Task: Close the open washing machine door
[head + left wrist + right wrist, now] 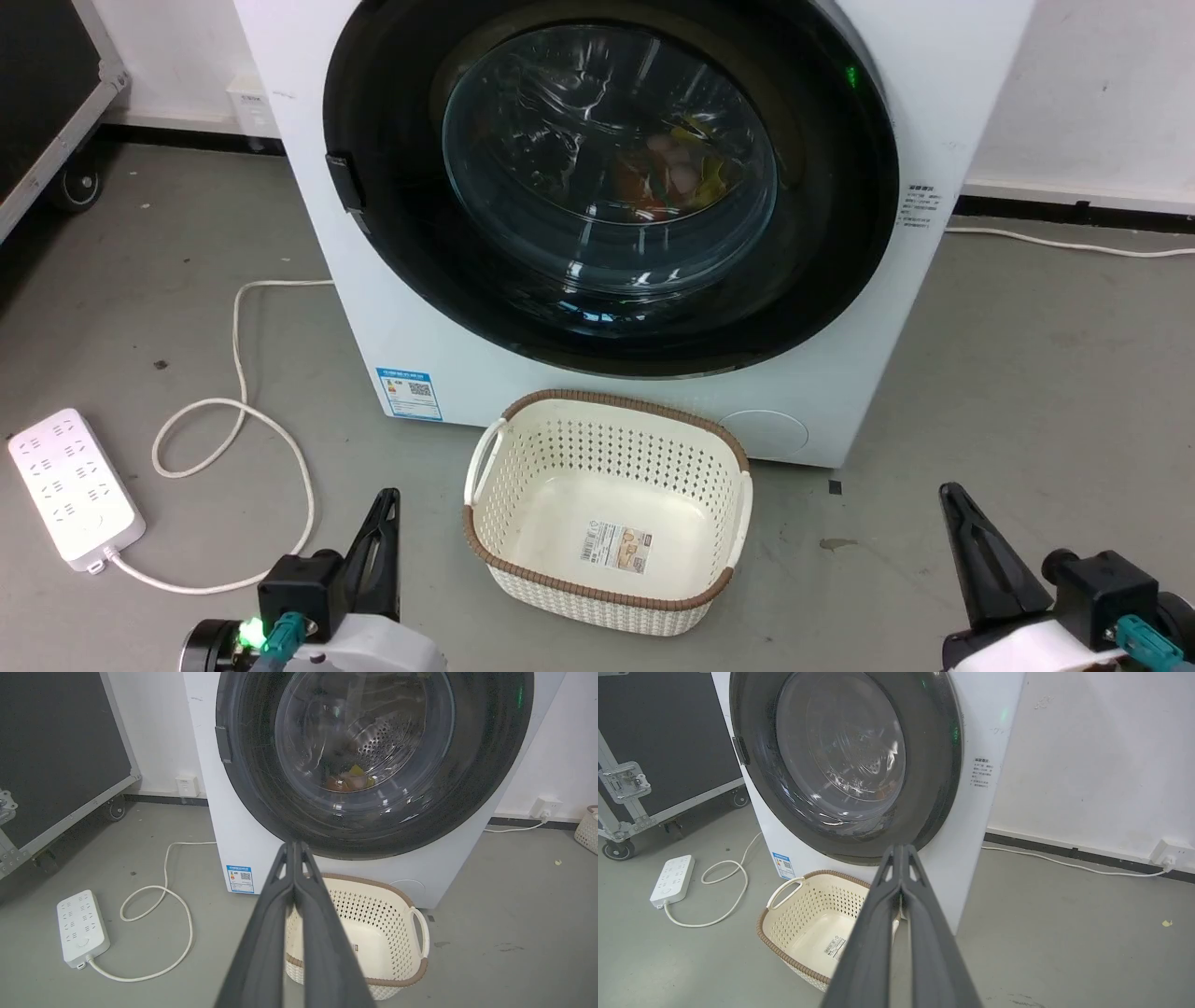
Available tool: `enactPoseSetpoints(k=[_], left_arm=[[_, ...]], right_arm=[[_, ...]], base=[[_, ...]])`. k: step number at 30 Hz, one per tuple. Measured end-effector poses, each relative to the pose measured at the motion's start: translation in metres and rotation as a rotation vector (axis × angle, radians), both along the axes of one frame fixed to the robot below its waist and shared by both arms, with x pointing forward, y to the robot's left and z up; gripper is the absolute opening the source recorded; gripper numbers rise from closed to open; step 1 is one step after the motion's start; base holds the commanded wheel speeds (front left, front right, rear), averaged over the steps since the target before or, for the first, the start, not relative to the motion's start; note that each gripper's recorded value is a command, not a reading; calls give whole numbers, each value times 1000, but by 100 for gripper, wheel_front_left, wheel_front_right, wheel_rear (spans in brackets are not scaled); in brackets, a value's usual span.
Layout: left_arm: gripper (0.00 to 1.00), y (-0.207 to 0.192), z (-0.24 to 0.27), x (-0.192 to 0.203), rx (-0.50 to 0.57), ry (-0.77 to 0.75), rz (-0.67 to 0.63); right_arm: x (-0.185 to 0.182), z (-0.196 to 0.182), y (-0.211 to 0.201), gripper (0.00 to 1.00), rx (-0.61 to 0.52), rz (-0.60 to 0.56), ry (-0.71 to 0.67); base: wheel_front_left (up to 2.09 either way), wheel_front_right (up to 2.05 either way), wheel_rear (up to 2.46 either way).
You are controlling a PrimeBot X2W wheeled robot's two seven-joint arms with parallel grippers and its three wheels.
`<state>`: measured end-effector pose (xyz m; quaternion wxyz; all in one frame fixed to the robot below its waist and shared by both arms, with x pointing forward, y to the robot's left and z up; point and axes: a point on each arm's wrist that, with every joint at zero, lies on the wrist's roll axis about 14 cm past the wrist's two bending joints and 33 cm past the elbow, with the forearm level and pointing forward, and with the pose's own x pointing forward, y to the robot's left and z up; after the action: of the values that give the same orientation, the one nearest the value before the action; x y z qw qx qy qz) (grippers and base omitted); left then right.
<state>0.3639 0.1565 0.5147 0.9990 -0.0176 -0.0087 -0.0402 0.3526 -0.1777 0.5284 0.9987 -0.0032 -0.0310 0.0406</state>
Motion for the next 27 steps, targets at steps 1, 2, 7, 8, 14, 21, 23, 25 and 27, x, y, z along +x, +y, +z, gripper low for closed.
enactPoseSetpoints(k=[1, 2, 7, 8, 14, 21, 23, 25, 27], left_arm=[[0, 0, 0, 0, 0, 2, 1], [0, 1, 0, 0, 2, 5, 2], [0, 2, 0, 1, 12, 7, 9], [0, 3, 0, 1, 14, 6, 11], [0, 5, 2, 1, 22, 8, 20], [0, 9, 3, 3, 32, 14, 31], [0, 9, 3, 3, 37, 15, 33], [0, 10, 3, 3, 40, 18, 37], [0, 11, 3, 3, 40, 19, 39]], right_arm=[[0, 0, 0, 0, 0, 1, 2], [0, -1, 1, 0, 0, 2, 6], [1, -2, 2, 0, -5, 7, 14], [1, -2, 3, 0, -8, 8, 16], [5, -1, 5, 0, -11, 14, 20], [7, -2, 7, 0, -18, 19, 31], [7, -3, 7, 0, -21, 21, 35], [8, -3, 8, 0, -21, 23, 39], [8, -4, 9, 0, -22, 25, 45]], base=[[0, 0, 0], [0, 0, 0], [0, 0, 0], [0, 0, 0], [0, 0, 0], [0, 0, 0], [0, 0, 0], [0, 0, 0], [0, 0, 0]])
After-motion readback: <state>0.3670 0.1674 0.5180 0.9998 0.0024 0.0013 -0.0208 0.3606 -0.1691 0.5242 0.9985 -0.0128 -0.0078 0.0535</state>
